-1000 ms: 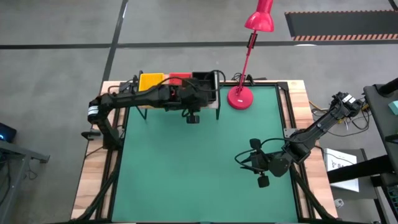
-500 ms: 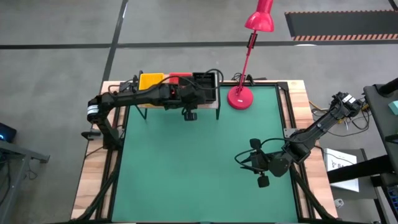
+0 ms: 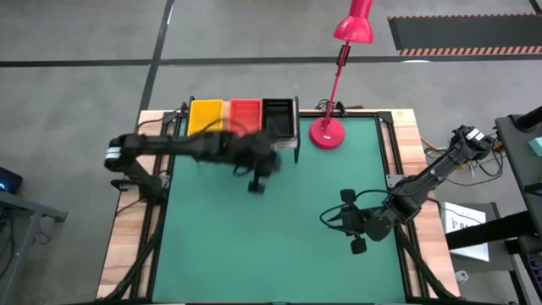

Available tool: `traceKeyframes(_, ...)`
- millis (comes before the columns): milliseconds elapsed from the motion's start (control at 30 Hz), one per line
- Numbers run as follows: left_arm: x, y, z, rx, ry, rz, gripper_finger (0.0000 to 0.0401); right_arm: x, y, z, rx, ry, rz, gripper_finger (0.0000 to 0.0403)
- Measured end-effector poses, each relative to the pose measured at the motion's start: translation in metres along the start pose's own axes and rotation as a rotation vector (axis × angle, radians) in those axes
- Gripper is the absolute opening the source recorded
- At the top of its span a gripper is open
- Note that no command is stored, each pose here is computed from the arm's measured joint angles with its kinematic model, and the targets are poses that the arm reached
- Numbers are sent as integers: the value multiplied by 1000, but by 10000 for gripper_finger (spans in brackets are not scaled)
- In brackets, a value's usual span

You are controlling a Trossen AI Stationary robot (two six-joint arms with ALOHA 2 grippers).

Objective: Stack baskets on shelf by color
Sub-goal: Return to home position

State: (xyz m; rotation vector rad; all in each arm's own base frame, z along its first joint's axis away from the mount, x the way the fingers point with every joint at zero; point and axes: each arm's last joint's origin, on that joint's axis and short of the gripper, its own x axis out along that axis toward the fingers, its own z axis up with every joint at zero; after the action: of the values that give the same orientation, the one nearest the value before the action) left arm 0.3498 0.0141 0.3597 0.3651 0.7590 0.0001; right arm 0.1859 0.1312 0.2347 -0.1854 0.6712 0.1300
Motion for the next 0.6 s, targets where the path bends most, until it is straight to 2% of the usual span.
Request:
traceKeyframes(133,-15,-54,-5,129,-191,-91,22,4,-1,-7,-28,-18,-24,68)
traceKeyframes(267,-40,-89,-35,140,-353,-120,5,7,-1,-13,-99,-120,-13,68)
traceKeyframes(467,-70,-96,-99,39,-605,-51,1,5,-13,-23,-212,-401,-97,68)
traceKeyframes(600,-81,-91,-144,-16,-698,36,1,1,-32,-39,-199,-451,-159,68)
